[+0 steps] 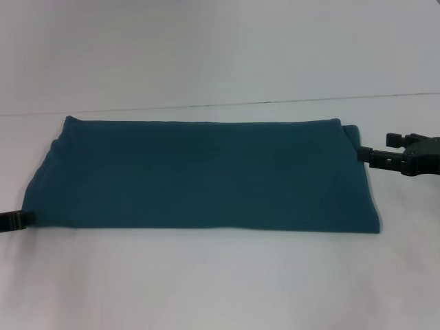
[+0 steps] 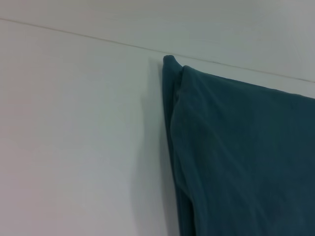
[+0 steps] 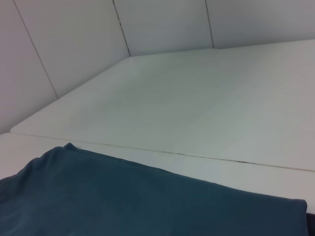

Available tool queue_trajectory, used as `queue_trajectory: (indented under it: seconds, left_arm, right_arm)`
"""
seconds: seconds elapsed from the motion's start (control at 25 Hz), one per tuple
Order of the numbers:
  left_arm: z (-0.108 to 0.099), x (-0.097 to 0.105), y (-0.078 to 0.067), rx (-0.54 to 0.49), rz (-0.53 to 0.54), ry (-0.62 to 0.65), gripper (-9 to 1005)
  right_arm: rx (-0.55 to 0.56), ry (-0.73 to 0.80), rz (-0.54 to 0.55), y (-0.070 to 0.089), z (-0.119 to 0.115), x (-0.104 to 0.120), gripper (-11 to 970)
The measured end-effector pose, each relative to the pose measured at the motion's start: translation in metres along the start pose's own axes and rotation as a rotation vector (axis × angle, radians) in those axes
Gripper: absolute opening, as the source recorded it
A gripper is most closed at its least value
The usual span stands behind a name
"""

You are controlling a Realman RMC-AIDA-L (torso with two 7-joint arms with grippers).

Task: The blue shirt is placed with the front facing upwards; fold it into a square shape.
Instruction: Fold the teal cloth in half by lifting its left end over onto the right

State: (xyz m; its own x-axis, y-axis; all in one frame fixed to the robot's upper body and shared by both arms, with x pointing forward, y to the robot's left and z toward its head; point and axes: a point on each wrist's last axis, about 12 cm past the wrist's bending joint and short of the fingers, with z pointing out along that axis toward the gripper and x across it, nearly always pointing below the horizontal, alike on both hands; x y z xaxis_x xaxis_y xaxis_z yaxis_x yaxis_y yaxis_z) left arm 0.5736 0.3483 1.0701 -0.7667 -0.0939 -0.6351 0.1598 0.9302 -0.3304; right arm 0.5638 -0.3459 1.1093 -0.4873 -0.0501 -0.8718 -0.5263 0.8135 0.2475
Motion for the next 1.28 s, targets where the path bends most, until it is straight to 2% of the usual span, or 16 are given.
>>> queue_trajectory:
  seconds: [0.2,0.6,1.28]
  left_arm:
    - [-0.0004,0.0019,0.0009,-0.003,0.004,0.001,37]
    - [-0.0006,0.0034,0.0007,0.0,0.014,-0.001,38]
    - [-0.0093,-0.0034,0.0076,-0.005,-0.036,-0.059,38]
  right_arm:
    - [0.002,0.0,0.0,-0.0002,0.0,0.0,916]
    - [0.005,-0.001,0.002,-0.0007,-0.0007,0.0006,916]
    - [0.006,-0.001,0.006,-0.0002,0.0004,0.0015,915]
